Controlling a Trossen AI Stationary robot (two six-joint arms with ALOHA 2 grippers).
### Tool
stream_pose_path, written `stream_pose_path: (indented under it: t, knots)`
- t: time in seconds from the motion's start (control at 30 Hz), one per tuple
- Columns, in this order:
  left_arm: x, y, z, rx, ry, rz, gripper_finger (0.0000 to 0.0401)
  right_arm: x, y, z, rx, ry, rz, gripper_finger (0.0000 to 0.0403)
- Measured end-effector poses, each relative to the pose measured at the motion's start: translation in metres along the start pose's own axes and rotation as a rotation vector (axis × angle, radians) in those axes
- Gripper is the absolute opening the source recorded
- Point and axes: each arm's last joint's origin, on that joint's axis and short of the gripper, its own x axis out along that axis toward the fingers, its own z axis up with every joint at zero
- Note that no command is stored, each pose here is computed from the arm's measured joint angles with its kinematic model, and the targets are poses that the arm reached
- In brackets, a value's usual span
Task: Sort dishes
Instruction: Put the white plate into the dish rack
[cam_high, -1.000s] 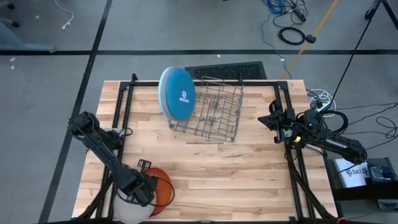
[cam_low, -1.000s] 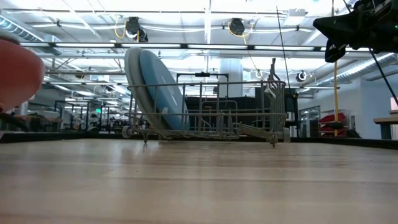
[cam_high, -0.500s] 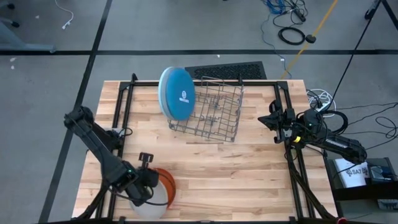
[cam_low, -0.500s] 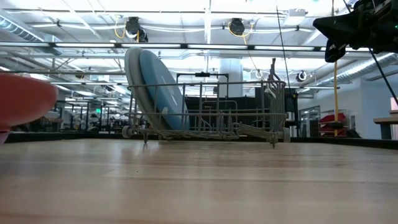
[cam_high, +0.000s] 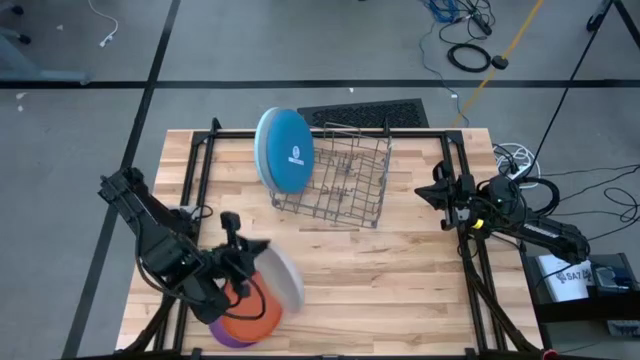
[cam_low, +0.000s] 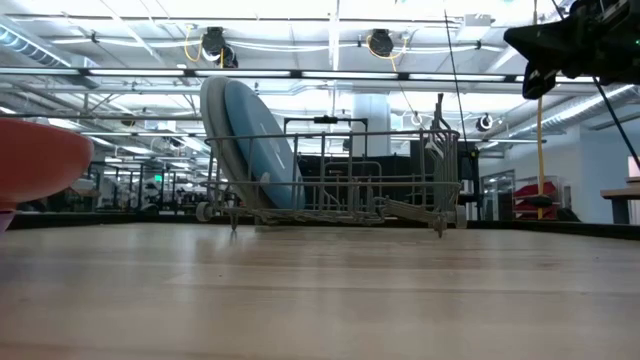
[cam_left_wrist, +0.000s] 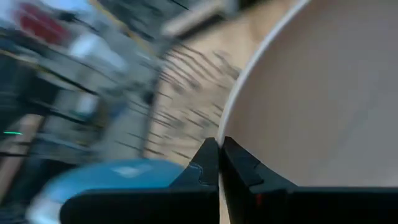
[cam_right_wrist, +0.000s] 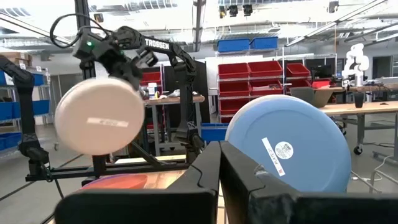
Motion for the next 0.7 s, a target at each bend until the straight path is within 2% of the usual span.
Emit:
stream_pose_path:
  t: [0.17, 0.33, 0.53, 0.7]
  knots:
    - [0.008, 0.019, 0.013, -0.026, -0.088, 0.286, 0.0, 0.0, 0.001, 0.004, -0.013, -0.04, 0.007, 0.0004]
    - [0.022, 0.04, 0.024, -0.076, -0.093, 0.478, 0.0, -0.001, 0.002, 0.012, -0.04, -0.12, 0.021, 0.0004]
    - [0.046, 0.066, 0.033, -0.147, -0.044, 0.622, 0.0, -0.003, 0.004, 0.024, -0.096, -0.248, 0.012, 0.0004]
    - [0.071, 0.093, 0.03, -0.179, 0.039, 0.672, 0.0, -0.006, 0.005, 0.033, -0.061, -0.358, -0.032, 0.0004]
